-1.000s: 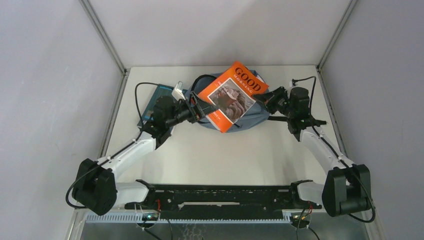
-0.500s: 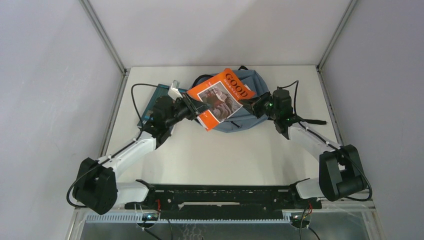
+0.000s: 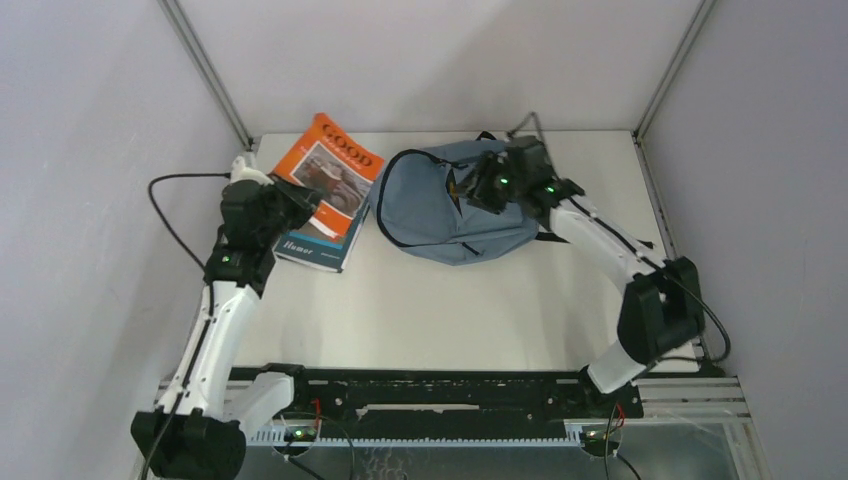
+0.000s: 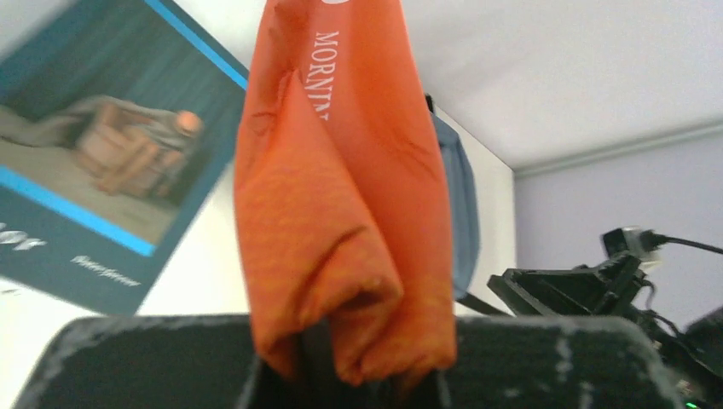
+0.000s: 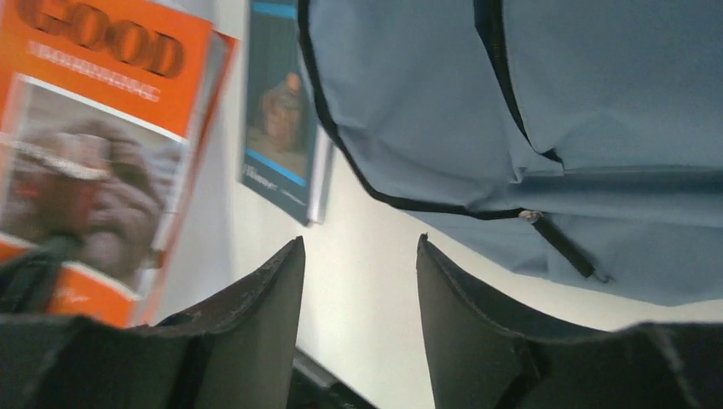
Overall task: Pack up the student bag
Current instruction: Adjust the student bag at the center of the board.
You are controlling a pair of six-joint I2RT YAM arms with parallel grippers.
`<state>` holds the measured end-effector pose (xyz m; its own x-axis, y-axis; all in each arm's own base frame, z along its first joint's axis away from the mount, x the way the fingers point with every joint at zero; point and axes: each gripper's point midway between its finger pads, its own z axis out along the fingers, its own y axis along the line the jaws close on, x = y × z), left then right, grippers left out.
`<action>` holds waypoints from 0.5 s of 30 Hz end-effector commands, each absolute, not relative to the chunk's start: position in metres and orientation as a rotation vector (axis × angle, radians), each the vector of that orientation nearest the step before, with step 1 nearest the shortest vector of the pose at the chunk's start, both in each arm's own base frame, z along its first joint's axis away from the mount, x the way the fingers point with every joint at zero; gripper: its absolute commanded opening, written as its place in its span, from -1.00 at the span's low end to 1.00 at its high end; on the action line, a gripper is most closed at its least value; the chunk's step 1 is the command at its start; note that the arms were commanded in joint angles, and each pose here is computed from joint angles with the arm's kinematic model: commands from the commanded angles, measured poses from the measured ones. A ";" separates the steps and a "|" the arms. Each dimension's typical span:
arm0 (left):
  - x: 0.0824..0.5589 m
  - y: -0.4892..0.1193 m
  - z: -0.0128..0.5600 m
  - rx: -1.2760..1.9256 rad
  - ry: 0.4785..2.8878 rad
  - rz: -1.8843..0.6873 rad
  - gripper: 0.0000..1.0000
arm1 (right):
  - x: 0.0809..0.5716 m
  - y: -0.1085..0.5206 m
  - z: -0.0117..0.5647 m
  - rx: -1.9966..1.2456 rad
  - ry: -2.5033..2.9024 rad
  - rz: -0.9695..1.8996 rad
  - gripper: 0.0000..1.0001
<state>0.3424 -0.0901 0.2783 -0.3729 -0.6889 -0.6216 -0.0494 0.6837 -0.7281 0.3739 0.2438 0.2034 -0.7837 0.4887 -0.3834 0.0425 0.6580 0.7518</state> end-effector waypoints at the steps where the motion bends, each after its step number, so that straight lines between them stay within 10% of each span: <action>1: 0.327 -0.046 0.303 -0.597 1.816 -0.529 -1.00 | 0.371 0.257 0.177 0.009 2.442 0.544 0.20; 15: 0.322 -0.047 0.277 -0.624 1.869 -0.553 -1.00 | 0.378 0.354 0.101 -0.574 2.533 0.518 0.17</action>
<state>0.3165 -0.0435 0.2622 -0.3558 -0.6444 -0.6768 -0.2254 0.7620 -0.6071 0.3801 0.3381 0.1178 -0.8083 -0.1991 -0.5541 -0.3795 0.8957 0.2317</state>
